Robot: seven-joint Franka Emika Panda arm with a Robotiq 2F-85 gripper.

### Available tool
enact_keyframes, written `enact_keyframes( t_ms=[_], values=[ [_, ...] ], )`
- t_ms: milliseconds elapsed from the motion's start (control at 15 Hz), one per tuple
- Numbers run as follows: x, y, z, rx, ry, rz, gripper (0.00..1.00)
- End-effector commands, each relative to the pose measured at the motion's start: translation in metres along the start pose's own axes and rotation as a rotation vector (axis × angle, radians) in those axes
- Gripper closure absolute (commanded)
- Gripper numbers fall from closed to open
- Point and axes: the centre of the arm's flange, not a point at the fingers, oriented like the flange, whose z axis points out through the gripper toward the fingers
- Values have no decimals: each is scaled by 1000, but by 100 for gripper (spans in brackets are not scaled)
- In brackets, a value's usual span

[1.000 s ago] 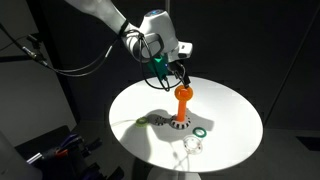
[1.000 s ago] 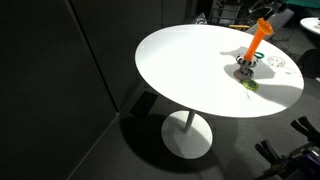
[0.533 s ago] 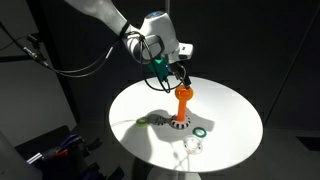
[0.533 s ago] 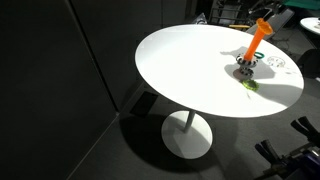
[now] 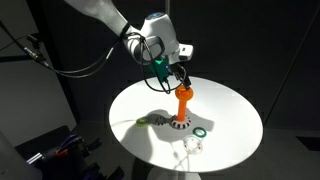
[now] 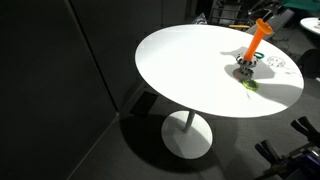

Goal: Put the orange ring around the rod

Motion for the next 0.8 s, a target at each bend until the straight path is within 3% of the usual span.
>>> enact_keyframes(
  t_ms=[0,733],
  values=[
    [9,2,1,21,21,-1,0],
    [7,-8,-6,61,22,14,0]
  ],
)
